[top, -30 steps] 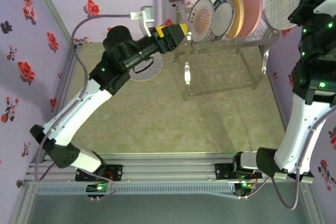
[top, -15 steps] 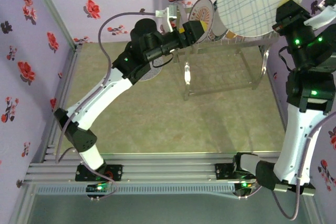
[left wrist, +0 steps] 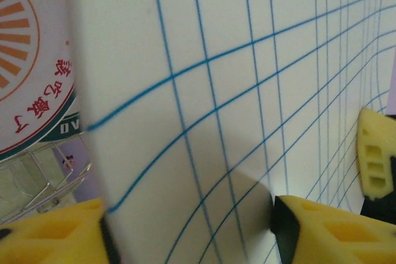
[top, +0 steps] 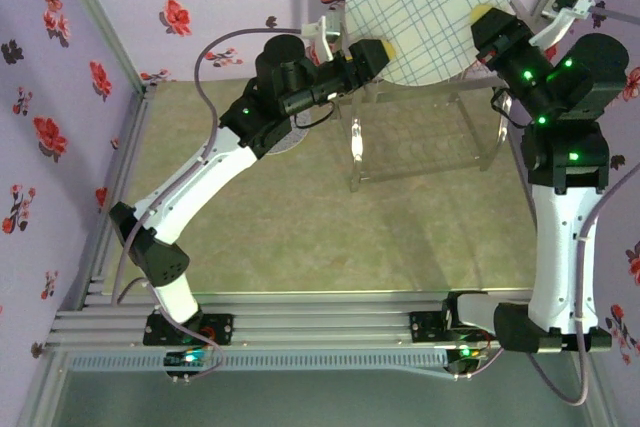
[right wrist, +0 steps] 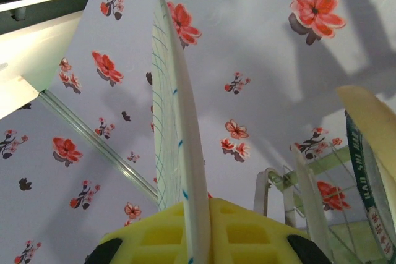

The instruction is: Unload the plates from the dish rack

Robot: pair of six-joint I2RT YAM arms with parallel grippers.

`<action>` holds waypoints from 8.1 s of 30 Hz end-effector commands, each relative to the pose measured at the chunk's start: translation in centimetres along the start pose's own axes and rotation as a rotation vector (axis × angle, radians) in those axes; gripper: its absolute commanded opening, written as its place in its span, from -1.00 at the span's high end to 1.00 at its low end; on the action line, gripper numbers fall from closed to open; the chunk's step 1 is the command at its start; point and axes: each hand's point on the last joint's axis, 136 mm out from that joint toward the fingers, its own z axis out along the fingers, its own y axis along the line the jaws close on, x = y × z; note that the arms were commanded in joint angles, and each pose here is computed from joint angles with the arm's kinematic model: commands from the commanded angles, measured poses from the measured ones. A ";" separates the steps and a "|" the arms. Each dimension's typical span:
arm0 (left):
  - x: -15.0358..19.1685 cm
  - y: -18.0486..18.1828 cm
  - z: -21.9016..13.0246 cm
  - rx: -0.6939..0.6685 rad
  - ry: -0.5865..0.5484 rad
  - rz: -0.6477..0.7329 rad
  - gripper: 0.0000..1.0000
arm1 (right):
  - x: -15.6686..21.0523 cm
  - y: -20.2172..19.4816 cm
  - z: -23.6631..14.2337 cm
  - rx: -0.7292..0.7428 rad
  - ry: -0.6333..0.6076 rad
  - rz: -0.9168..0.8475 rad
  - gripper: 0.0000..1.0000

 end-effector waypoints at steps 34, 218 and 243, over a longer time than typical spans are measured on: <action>-13.2 12.9 -16.8 -0.176 -0.390 -0.216 1.00 | 10.3 3.7 1.8 -0.031 0.250 -0.532 -0.30; -10.0 1.8 -16.4 -0.029 -0.309 0.226 -0.32 | -3.0 -19.1 6.5 0.842 0.124 -0.771 -0.37; -10.1 0.6 -15.8 0.006 -0.311 0.229 -0.32 | -2.3 -21.5 7.5 0.896 0.165 -0.810 0.51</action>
